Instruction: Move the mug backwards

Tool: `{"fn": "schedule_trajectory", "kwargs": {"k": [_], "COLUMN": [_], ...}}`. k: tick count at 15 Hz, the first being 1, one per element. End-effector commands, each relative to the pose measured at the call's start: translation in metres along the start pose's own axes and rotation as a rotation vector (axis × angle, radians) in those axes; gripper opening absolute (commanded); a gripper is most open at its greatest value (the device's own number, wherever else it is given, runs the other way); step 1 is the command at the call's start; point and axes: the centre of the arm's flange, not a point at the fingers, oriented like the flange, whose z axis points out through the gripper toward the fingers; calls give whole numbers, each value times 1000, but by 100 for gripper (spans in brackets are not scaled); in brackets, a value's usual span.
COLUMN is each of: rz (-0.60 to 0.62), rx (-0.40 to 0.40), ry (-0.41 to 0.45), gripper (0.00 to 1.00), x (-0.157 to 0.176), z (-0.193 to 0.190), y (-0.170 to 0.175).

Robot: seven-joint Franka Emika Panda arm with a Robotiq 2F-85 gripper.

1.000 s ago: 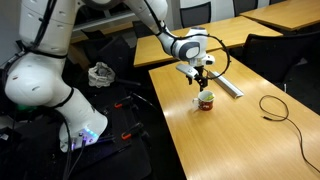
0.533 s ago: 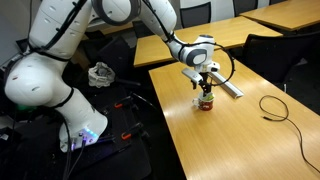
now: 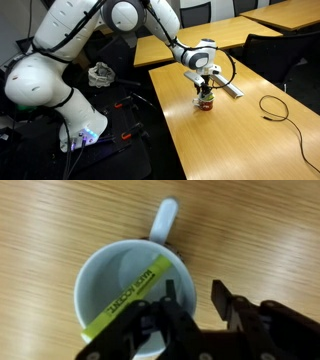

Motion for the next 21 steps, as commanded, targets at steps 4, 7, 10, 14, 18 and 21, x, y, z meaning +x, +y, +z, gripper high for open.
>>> {"fn": "schedule_trajectory", "kwargs": {"k": [4, 7, 10, 14, 18, 21], "rz": [4, 9, 15, -10, -57, -101], "rx": [-40, -30, 2, 14, 10, 2], "ry": [39, 46, 59, 78, 117, 134], "gripper": [0, 2, 2, 2, 2, 2], "x": [2, -5, -21, -51, -75, -96], "z": [-4, -10, -19, -33, -35, -27], "y": [-4, -5, -8, -39, -93, -130]}}
